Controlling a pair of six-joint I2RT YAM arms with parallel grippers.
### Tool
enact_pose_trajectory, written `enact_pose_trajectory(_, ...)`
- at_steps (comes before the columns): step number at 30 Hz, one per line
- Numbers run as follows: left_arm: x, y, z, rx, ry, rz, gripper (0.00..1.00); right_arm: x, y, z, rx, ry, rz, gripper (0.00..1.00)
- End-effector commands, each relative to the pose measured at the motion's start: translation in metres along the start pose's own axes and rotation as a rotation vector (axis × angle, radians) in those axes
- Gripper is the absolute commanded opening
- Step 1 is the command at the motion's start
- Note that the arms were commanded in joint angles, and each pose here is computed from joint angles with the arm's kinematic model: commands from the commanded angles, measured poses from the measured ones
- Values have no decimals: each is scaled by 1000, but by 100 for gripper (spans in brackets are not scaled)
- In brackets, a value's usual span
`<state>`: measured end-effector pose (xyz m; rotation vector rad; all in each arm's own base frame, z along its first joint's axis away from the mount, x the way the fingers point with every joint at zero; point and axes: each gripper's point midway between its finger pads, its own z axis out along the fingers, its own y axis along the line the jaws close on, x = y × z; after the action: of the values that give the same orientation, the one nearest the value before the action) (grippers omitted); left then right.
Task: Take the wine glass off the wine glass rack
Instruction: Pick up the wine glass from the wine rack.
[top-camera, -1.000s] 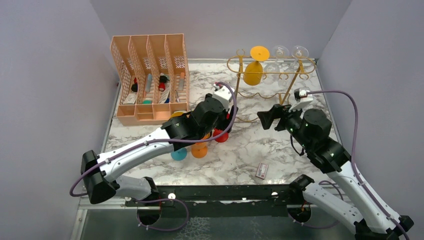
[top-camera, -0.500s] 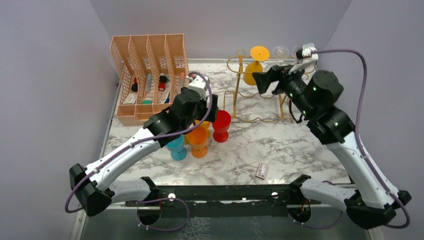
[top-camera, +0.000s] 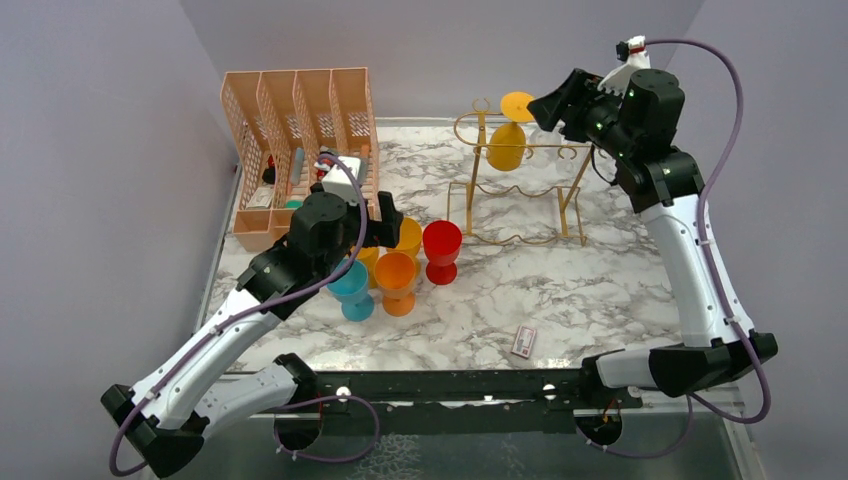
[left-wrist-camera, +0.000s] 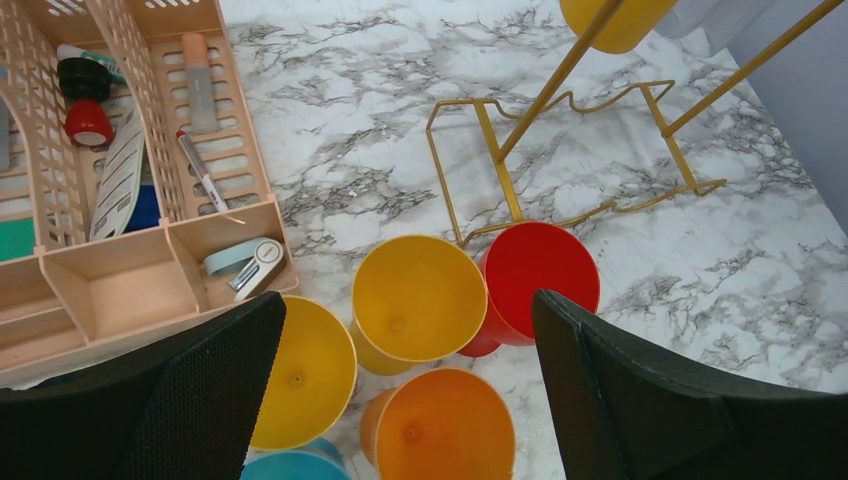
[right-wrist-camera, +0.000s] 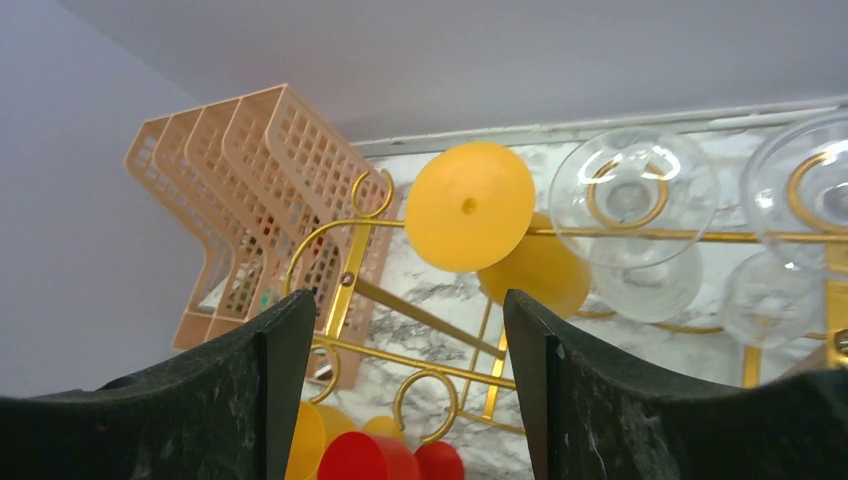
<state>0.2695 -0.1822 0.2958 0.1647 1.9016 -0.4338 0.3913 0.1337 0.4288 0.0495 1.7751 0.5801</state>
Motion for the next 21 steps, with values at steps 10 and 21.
enact_pose_trajectory(10, -10, 16, -32, -24, -82, -46, 99, 20, -19, 7, 70, -104, 255, 59)
enact_pose_trajectory(21, -7, 15, -36, -15, -75, -66, 99, 29, -29, 34, 99, -91, 315, 57)
